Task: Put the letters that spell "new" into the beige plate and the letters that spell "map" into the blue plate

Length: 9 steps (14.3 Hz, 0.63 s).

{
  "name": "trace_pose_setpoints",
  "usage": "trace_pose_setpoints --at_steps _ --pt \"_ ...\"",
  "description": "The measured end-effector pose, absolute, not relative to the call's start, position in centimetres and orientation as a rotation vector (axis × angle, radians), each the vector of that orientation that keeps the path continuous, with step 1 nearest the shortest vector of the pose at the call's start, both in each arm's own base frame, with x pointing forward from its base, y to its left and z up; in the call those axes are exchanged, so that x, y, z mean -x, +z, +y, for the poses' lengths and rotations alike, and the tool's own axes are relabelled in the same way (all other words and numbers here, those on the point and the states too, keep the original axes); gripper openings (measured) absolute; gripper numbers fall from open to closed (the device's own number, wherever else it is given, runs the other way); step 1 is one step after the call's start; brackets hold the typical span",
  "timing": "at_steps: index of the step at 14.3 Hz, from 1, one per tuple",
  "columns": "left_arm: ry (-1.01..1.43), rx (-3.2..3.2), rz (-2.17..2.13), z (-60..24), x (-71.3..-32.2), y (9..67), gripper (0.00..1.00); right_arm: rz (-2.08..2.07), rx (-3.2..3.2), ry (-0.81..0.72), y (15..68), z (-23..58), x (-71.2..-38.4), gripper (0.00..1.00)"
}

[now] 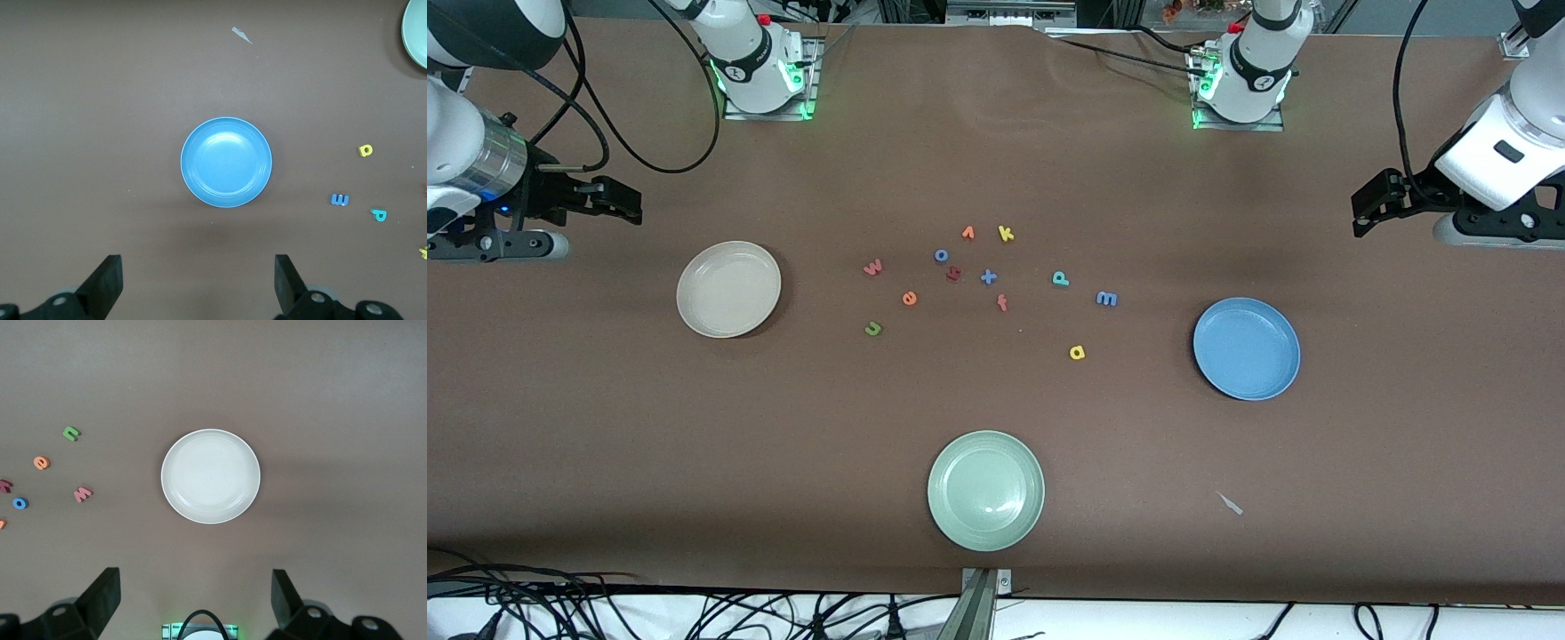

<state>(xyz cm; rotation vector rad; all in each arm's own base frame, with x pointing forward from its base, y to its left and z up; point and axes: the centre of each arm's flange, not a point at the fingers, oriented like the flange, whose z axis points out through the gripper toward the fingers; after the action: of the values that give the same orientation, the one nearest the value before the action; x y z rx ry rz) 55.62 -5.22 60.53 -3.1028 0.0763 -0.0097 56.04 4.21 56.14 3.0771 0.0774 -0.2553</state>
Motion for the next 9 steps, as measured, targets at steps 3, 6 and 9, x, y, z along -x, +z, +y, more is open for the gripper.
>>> trace_pose_setpoints --at_steps 3,6,9 --pt "-0.007 3.103 0.076 -5.22 -55.68 60.41 1.00 0.077 -3.077 -0.256 56.13 4.21 -56.05 1.00" --pt "-0.006 3.103 0.079 -5.30 -55.69 60.38 1.00 0.077 -3.077 -0.256 56.10 4.21 -56.06 1.00" --pt "-0.006 3.103 0.090 -5.71 -55.65 60.39 1.00 0.077 -3.077 -0.257 56.07 4.21 -56.07 1.00"
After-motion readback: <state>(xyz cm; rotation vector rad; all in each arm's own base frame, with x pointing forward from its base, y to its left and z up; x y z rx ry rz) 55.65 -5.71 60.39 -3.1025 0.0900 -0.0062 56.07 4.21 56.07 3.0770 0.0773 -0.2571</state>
